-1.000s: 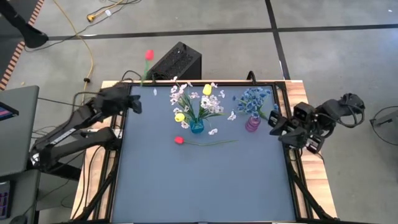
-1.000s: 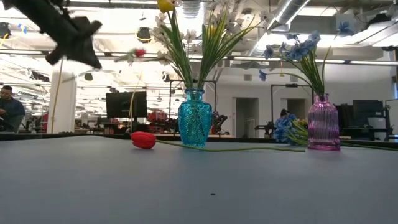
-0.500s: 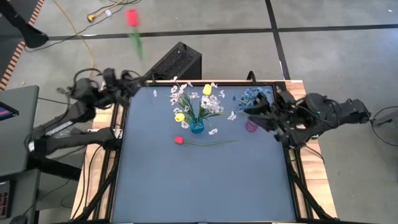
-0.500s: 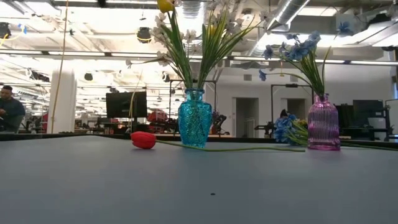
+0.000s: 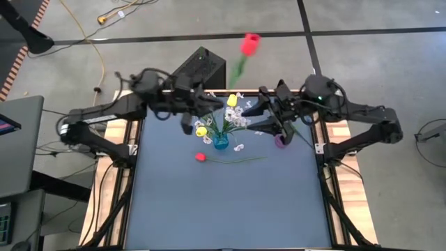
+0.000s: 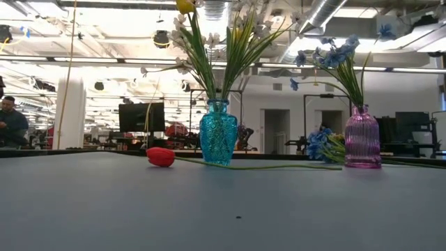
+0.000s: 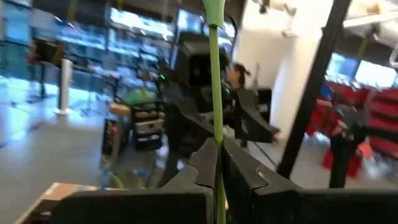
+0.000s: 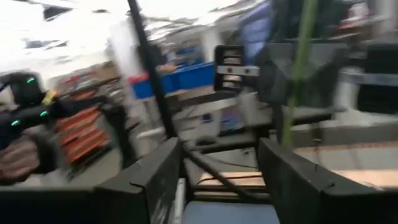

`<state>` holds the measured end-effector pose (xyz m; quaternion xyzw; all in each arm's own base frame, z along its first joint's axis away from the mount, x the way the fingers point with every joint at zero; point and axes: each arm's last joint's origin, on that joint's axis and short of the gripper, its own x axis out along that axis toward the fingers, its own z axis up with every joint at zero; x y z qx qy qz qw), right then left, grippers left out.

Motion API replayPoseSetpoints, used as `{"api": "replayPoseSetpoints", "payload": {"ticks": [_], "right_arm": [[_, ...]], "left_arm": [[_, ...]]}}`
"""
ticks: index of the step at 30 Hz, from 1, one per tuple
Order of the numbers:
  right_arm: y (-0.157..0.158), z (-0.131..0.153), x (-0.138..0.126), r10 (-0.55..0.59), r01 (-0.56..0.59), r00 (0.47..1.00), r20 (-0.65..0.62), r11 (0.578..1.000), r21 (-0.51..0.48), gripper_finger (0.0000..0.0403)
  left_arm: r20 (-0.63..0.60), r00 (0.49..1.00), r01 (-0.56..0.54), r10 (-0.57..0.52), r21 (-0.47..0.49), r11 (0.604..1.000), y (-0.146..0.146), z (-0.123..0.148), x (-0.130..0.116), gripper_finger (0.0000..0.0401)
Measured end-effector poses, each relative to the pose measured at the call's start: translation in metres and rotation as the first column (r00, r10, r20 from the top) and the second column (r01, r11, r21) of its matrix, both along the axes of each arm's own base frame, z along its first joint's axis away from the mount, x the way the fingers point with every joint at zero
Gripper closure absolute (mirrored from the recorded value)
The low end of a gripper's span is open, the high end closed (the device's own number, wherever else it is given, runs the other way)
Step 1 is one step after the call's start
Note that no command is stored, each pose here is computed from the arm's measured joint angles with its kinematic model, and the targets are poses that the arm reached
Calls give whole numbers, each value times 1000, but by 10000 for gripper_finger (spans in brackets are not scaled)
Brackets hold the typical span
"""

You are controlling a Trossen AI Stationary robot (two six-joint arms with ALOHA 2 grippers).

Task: Sort flowers into vase by color
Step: Put the top red flower into the violet vase

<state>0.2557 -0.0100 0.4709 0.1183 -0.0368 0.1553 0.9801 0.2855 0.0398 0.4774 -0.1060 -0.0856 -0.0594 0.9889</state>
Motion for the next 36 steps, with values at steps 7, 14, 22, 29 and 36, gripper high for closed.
{"api": "replayPoseSetpoints", "payload": {"ticks": [7, 14, 22, 29, 36], "right_arm": [[-7, 18, 3, 31, -31, 999, -17, 999, -22, 148], [-7, 28, -13, 19, -16, 999, 41, 996, -85, 148], [-6, 22, -1, -33, 45, 998, 59, 977, -209, 148], [-8, 20, 7, -40, 56, 996, 78, 975, -214, 163], [-9, 21, 7, -71, 90, 994, 89, 969, -232, 267]], "left_arm": [[-44, 996, 83, -82, 29, 996, -9, 7, 39, 401], [-66, 993, 97, -95, 25, 995, -15, 2, 50, 401], [-80, 994, 75, -74, 11, 997, -14, -1, 53, 401], [-106, 993, 50, -49, 6, 999, -14, -4, 53, 401], [-108, 994, 33, -31, 13, 999, -13, -4, 53, 401]]}}
